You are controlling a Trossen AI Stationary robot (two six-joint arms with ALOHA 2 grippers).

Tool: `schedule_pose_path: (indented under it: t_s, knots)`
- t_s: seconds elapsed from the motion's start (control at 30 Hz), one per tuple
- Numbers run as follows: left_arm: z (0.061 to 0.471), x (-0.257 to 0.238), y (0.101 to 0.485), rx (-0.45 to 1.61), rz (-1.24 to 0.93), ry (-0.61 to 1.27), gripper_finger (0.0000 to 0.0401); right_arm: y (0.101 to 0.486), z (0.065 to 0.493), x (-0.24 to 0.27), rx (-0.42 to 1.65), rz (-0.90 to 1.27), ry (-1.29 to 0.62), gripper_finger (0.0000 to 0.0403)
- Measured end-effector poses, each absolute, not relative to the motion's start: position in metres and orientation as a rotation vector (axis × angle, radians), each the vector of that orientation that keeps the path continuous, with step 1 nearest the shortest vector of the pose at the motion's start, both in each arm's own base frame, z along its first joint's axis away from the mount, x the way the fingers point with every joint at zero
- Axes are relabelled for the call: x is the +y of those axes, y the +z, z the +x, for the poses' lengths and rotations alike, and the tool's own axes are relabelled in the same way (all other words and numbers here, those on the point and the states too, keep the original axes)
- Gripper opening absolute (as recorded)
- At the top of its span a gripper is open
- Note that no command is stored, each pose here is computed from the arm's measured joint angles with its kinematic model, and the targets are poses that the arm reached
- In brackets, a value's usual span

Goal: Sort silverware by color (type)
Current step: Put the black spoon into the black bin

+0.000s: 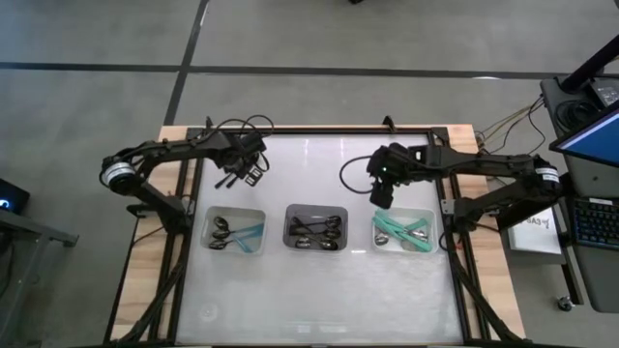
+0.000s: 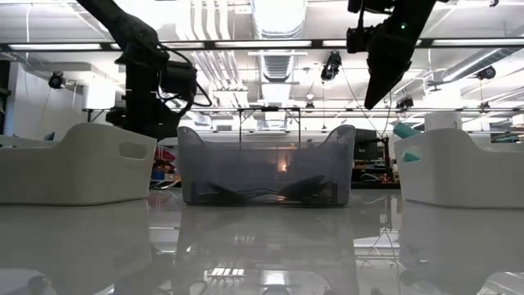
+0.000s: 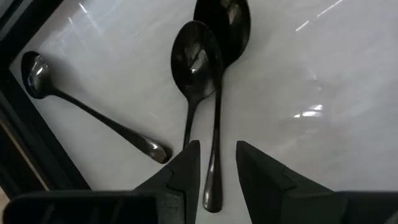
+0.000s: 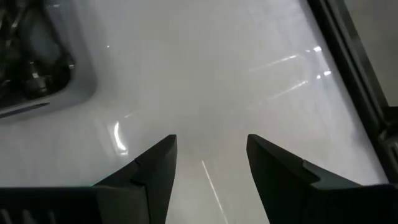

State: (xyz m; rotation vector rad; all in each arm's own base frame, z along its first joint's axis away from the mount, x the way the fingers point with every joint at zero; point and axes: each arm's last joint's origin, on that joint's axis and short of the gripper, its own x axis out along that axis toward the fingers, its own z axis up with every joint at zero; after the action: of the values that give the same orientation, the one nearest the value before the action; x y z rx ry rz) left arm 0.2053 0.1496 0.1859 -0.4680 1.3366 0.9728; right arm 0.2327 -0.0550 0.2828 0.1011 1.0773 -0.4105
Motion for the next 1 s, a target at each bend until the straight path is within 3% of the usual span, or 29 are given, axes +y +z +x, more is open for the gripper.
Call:
schedule_pose_path:
  t_s: [0.8, 1.0]
  knots:
    - [0.195, 0.186, 0.138, 1.540, -0.501, 0.967, 0.0085, 0.285, 0.231, -0.083, 1.022, 0.093, -0.476, 0.0187]
    - [0.195, 0.189, 0.130, 1.572, -0.506, 0.931, 0.0046, 0.286, 0.231, -0.083, 1.023, 0.083, -0.470, 0.0187]
